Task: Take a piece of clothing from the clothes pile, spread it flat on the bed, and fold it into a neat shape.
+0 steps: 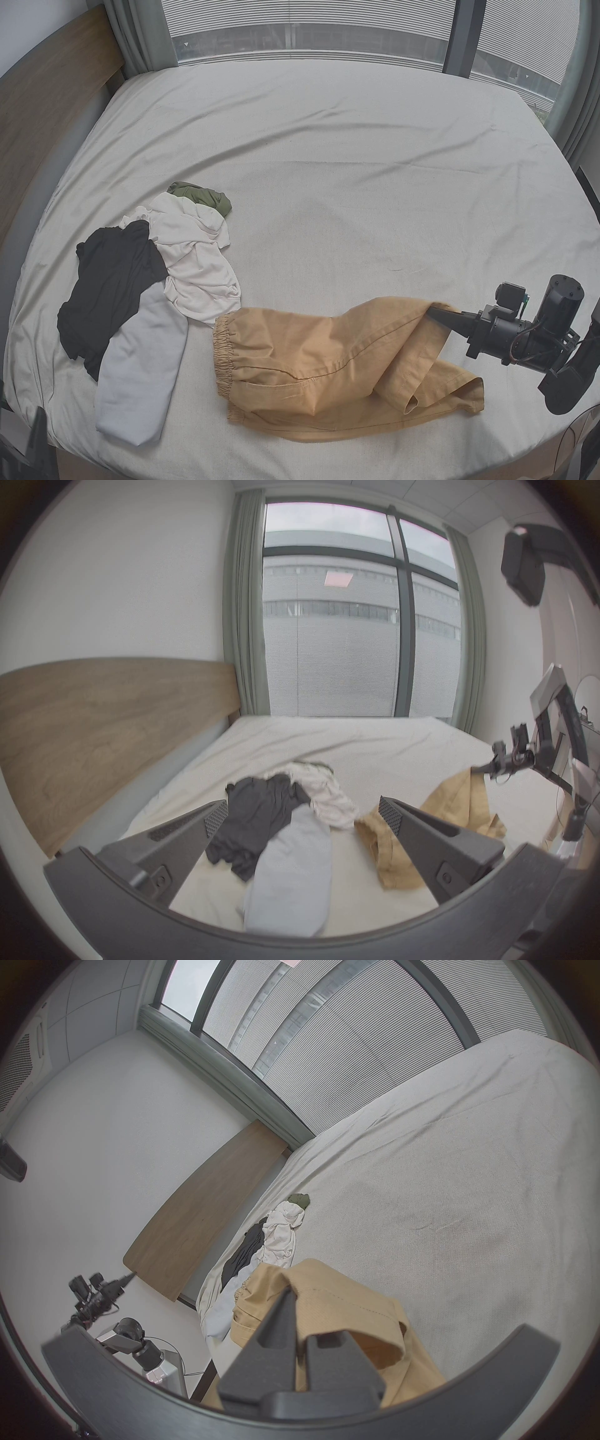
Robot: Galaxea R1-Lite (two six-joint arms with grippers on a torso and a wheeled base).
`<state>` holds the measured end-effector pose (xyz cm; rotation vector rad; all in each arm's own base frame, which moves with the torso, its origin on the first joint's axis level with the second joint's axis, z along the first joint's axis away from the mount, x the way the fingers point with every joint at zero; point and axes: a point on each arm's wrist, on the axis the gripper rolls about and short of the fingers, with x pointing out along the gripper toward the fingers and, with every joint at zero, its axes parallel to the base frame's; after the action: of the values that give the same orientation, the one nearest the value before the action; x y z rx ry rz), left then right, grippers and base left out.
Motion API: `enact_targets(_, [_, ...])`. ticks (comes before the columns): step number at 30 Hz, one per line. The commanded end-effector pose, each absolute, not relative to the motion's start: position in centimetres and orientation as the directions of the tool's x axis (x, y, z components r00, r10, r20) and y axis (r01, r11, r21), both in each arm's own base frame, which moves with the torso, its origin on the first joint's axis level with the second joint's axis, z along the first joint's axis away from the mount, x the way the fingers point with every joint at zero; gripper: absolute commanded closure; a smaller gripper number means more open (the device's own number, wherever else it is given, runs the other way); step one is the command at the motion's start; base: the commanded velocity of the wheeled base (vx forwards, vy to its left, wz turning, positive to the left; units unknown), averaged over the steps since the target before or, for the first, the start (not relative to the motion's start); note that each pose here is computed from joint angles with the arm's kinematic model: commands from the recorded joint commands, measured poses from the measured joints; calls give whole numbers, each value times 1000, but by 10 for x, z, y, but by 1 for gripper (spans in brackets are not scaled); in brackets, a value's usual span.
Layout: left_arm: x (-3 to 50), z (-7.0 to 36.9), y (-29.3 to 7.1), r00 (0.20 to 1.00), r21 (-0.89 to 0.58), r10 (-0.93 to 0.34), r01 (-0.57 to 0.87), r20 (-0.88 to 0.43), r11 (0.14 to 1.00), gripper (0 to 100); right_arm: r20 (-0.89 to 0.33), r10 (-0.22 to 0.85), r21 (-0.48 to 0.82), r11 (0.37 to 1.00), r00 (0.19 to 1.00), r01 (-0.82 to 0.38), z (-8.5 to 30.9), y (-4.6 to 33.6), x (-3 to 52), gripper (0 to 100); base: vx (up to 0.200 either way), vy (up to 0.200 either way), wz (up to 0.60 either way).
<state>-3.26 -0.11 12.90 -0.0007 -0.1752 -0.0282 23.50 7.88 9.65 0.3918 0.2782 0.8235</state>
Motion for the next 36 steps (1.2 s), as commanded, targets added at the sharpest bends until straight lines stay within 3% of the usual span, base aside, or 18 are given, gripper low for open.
enact_targets(1, [-22, 158, -2, 987, 9, -75, 75, 142, 997, 0, -84, 752, 439, 617, 654, -653, 98, 78, 235, 100, 0, 0, 0])
enact_targets(9, [14, 209, -5, 954, -2, -296, 296, 36, 955, 0, -76, 741, 432, 627, 667, -648, 100, 74, 236, 100, 0, 0, 0])
enact_targets(17, [75, 231, -20, 936, -3, -351, 351, 11, 936, 0, -47, 727, 418, 637, 685, -648, 108, 68, 237, 100, 0, 0, 0])
enact_targets(22, [121, 250, -37, 912, -159, -409, 406, 11, 900, 0, -37, 729, 416, 633, 683, -653, 110, 71, 239, 100, 0, 0, 0])
enact_targets(36, [172, 230, -53, 871, -194, -486, 465, -71, 864, 0, -56, 713, 427, 650, 699, -629, 106, 63, 235, 100, 0, 0, 0])
